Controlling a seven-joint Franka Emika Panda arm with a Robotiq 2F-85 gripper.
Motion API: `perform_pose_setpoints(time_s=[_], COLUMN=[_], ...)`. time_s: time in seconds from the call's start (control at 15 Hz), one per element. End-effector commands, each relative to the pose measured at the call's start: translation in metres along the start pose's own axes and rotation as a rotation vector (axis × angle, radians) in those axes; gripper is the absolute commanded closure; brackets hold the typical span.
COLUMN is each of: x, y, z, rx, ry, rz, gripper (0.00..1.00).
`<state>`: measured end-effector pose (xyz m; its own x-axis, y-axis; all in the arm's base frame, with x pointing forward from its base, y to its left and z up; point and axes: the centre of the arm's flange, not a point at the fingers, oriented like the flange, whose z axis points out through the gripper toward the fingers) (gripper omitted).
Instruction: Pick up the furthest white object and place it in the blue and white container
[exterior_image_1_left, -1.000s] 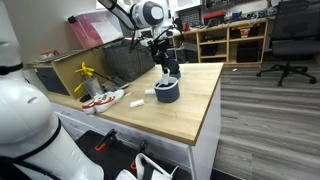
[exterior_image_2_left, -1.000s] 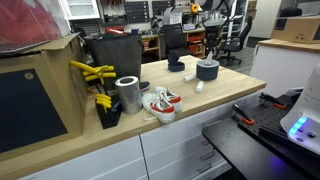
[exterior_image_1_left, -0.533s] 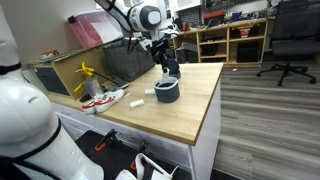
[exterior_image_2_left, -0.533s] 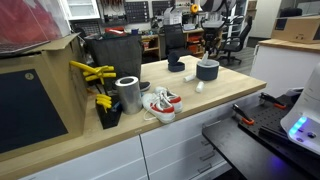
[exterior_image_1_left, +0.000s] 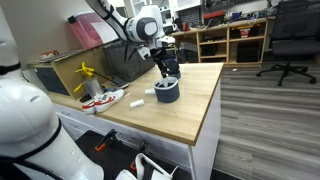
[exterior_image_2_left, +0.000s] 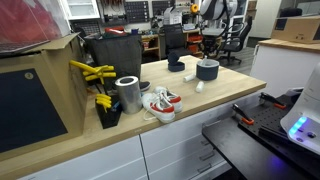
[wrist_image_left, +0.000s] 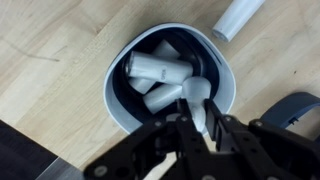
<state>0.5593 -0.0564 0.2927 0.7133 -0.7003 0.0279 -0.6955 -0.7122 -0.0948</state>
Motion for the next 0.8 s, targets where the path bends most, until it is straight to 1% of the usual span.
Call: perform_pose_setpoints(time_s=[0.0, 0.13, 0.2, 0.27, 0.33, 0.6, 0.73], x=[-0.016, -0.019, -0.019, -0.021, -0.022, -0.029, -0.034], y=[0.003, 0.002, 0.002, 0.002, 0.001, -0.002, -0.005], z=[-0.007, -0.007, -0.007, -0.007, -0.006, -0.009, -0.01], rx=[0.021, 0.024, 0.023, 0.025, 0.027, 0.031, 0.029], ry=[0.072, 0.114, 0.132, 0.143, 0.152, 0.166, 0.159], rz=[0.004, -0.006, -0.015, -0.016, -0.02, -0.039, -0.052], gripper=[0.95, 0.95, 0.55, 0.53, 0.47, 0.16, 0.03])
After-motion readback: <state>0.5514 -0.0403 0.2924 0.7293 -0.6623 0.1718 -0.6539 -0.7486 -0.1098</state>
